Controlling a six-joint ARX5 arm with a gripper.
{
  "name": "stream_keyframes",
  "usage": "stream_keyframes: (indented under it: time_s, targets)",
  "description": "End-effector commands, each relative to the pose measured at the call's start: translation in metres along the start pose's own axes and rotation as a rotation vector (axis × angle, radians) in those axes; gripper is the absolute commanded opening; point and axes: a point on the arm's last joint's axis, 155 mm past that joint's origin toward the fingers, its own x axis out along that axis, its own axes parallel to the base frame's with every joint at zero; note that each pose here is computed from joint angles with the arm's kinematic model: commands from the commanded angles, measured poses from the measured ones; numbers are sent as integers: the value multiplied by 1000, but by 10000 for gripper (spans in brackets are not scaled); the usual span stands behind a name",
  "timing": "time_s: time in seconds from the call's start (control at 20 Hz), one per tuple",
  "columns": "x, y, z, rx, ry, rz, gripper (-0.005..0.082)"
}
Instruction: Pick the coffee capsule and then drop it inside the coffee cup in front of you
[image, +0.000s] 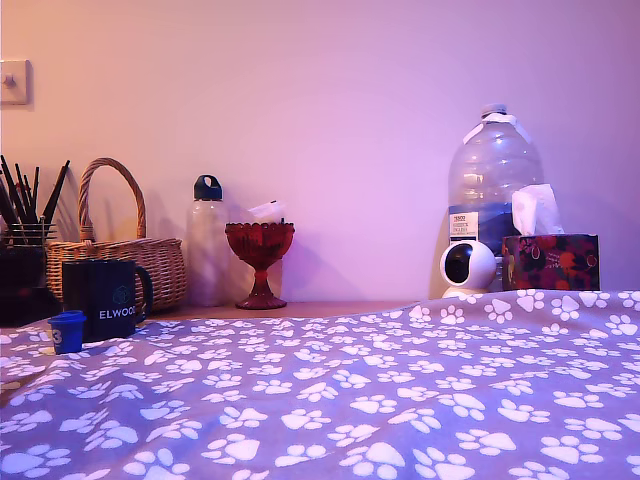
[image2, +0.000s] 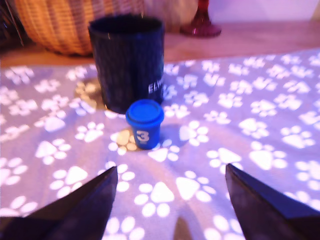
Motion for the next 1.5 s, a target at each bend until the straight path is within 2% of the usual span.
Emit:
stream_keyframes:
  time_s: [0.0,0.4,1.05,1.35,1.45]
  targets:
    - [8,1,-1,3,1,1,627]
    - [45,15,-18,-7,40,23,624]
    - [92,21,-14,-5,26,20,624]
    - [98,21,-17,-7,43,20,620]
    - [97,21,-20,-5,58,20,595]
